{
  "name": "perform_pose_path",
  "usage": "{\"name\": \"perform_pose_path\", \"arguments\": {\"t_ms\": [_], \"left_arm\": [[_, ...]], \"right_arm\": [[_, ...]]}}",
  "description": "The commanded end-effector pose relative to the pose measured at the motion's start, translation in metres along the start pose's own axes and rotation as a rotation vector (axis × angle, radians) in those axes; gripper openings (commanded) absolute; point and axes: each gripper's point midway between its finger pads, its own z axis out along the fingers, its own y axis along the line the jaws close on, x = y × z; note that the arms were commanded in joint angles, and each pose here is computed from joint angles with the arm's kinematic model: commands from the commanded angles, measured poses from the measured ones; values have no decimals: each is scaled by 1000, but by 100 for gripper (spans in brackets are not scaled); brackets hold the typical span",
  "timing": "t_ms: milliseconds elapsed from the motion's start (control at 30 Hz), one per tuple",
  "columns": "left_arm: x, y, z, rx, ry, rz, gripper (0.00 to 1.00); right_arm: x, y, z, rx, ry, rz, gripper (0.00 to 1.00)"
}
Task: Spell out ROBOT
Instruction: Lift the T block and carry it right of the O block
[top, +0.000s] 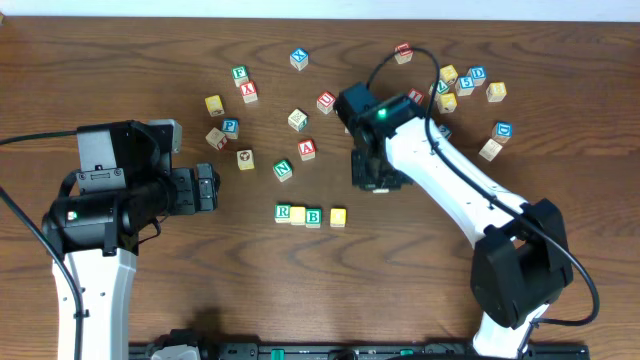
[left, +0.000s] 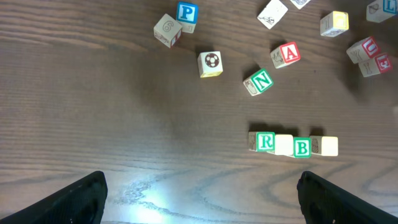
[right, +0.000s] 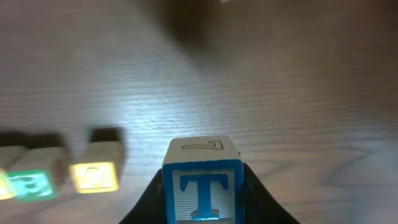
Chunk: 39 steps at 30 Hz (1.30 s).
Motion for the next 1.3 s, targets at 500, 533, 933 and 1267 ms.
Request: {"name": "perform_pose_path", "arguments": {"t_ms": [500, 533, 933, 1267], "left_arm": [[-4, -2, -4, 12, -13, 13, 96], [-4, -2, -4, 12, -13, 13, 96], [-4, -2, -4, 12, -13, 13, 96], [-4, -2, -4, 12, -13, 13, 96]], "right_arm": [[55, 30, 72, -77, 53, 4, 1], [57, 32, 72, -77, 52, 2, 1], [72, 54, 70, -87, 42, -16, 1], [67, 64, 69, -118, 10, -16, 1]]}}
